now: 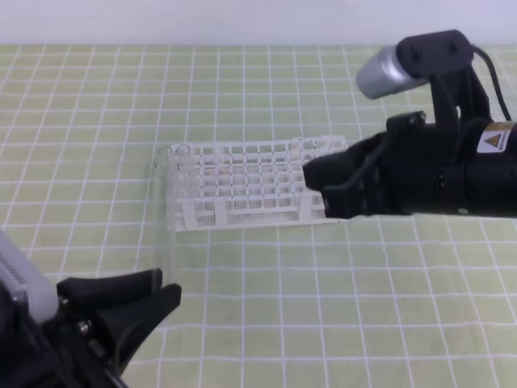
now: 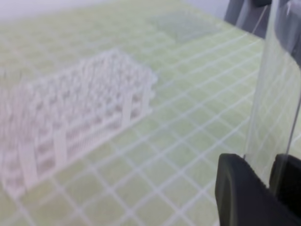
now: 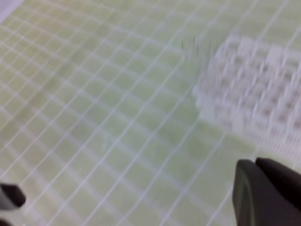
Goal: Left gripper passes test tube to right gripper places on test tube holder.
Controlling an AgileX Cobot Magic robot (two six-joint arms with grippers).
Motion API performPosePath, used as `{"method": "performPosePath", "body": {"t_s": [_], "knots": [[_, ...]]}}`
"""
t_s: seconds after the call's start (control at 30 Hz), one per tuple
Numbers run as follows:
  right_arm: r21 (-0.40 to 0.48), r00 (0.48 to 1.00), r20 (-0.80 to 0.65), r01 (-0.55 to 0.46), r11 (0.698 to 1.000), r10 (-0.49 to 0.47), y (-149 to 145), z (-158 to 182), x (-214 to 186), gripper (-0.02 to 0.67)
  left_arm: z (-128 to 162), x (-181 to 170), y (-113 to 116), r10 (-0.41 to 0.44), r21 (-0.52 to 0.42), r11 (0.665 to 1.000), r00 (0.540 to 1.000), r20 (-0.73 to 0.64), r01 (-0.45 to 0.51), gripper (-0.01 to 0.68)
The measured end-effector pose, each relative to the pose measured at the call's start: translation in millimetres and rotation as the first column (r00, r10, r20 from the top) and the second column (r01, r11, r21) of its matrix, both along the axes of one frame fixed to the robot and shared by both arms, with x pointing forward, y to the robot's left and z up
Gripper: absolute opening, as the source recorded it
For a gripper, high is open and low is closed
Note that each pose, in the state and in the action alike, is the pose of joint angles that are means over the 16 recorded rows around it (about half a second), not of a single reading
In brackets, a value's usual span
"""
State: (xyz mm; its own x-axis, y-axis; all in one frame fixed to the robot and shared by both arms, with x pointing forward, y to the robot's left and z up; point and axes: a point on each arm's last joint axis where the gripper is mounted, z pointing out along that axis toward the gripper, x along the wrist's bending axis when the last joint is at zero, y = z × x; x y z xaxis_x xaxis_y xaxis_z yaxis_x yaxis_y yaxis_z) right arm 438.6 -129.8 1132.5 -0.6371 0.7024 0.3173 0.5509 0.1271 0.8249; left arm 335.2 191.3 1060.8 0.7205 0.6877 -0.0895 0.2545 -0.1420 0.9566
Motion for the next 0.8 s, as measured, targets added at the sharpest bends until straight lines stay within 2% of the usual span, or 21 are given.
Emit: {"method": "performPosePath", "body": {"t_s": [0.2,0.43,0.63,0.8], "knots": [[0.032,0.977,0.213,-0.013,0.999,0.006,18.2,0.5,-11.7,-0.017,1.5,2.9,4.6,0.018,-0.047,0.999,0.998,0.066,-0.014,0.048],[0.136,0.898,0.438,-0.028,0.990,-0.035,32.0,-3.0,-36.7,-0.017,7.5,8.9,8.4,0.056,-0.106,0.993,0.993,0.108,-0.045,0.048],[0.218,0.854,0.516,-0.057,0.974,-0.065,45.6,-2.9,-51.4,0.007,9.8,10.8,9.8,0.068,-0.125,0.991,0.990,0.126,-0.052,0.060],[0.259,0.849,0.524,-0.083,0.962,-0.068,57.9,6.5,-54.3,0.086,9.9,11.1,9.9,0.068,-0.120,0.991,0.989,0.132,-0.052,0.073]]}}
